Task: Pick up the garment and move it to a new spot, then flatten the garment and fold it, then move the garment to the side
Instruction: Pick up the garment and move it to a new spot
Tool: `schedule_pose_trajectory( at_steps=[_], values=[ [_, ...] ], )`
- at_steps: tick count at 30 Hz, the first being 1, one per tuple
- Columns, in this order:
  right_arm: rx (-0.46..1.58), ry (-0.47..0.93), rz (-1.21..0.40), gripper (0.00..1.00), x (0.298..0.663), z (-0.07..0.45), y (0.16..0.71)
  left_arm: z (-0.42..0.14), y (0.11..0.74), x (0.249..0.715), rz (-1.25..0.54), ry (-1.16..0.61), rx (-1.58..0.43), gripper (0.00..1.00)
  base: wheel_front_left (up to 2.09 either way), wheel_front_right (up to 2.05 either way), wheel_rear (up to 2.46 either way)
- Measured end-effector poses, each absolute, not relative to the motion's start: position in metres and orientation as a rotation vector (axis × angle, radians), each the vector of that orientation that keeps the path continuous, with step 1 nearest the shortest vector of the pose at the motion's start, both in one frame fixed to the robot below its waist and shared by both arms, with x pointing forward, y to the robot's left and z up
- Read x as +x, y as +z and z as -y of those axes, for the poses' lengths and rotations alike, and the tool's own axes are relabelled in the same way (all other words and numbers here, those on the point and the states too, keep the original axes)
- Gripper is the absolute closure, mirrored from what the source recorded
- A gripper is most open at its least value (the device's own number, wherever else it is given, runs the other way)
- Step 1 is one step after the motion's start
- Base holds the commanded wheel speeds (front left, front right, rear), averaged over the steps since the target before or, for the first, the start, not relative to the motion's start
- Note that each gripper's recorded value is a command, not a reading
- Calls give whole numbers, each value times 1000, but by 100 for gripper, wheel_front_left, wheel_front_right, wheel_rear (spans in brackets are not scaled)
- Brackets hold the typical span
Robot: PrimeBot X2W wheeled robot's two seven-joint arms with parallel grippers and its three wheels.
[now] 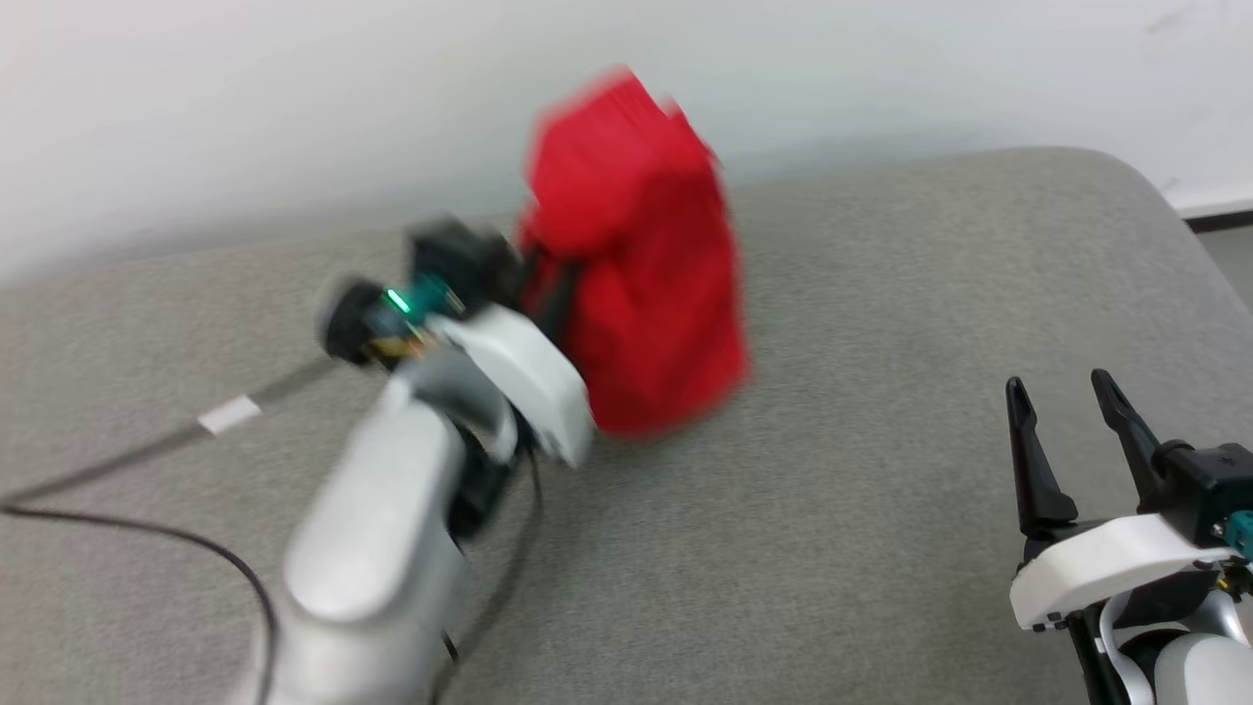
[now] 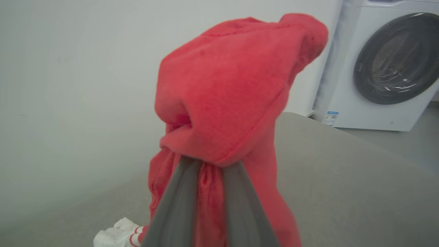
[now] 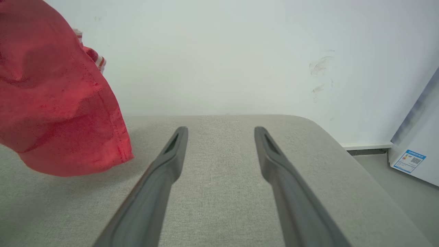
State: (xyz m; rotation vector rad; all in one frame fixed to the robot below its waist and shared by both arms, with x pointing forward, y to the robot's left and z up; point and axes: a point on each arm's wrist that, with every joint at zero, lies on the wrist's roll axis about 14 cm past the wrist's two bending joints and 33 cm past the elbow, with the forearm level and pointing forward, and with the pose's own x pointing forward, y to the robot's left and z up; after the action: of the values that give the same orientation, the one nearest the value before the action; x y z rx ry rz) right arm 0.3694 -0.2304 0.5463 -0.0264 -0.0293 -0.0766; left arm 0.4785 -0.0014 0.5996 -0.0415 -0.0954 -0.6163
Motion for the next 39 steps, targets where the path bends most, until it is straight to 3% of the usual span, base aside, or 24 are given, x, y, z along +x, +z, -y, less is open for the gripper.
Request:
schedule_pose_trajectory(
  at_steps=[8,9,10,13,19,27,34,39],
  values=[
    [-14,-115,-5,0,362,242,535,51,467,393,-268,-793,-87,100,0,0,0],
    [-11,-113,-9,0,363,242,534,52,458,384,-292,-803,-94,73,0,0,0],
    [-7,-109,-12,0,365,241,532,54,452,377,-301,-812,-93,0,0,0,0],
    [-4,-89,-19,0,371,234,530,52,447,367,-288,-819,-94,0,0,0,0],
    [0,-43,-8,0,384,220,531,41,503,387,-19,-748,-118,0,0,0,0],
    [4,7,23,0,390,203,542,-37,553,425,150,-434,-135,0,0,0,0],
    [10,32,18,0,380,194,542,-143,545,425,136,-127,-62,0,0,0,0],
    [13,44,15,0,370,190,542,-175,535,407,102,-49,-40,0,0,0,0]
  ],
)
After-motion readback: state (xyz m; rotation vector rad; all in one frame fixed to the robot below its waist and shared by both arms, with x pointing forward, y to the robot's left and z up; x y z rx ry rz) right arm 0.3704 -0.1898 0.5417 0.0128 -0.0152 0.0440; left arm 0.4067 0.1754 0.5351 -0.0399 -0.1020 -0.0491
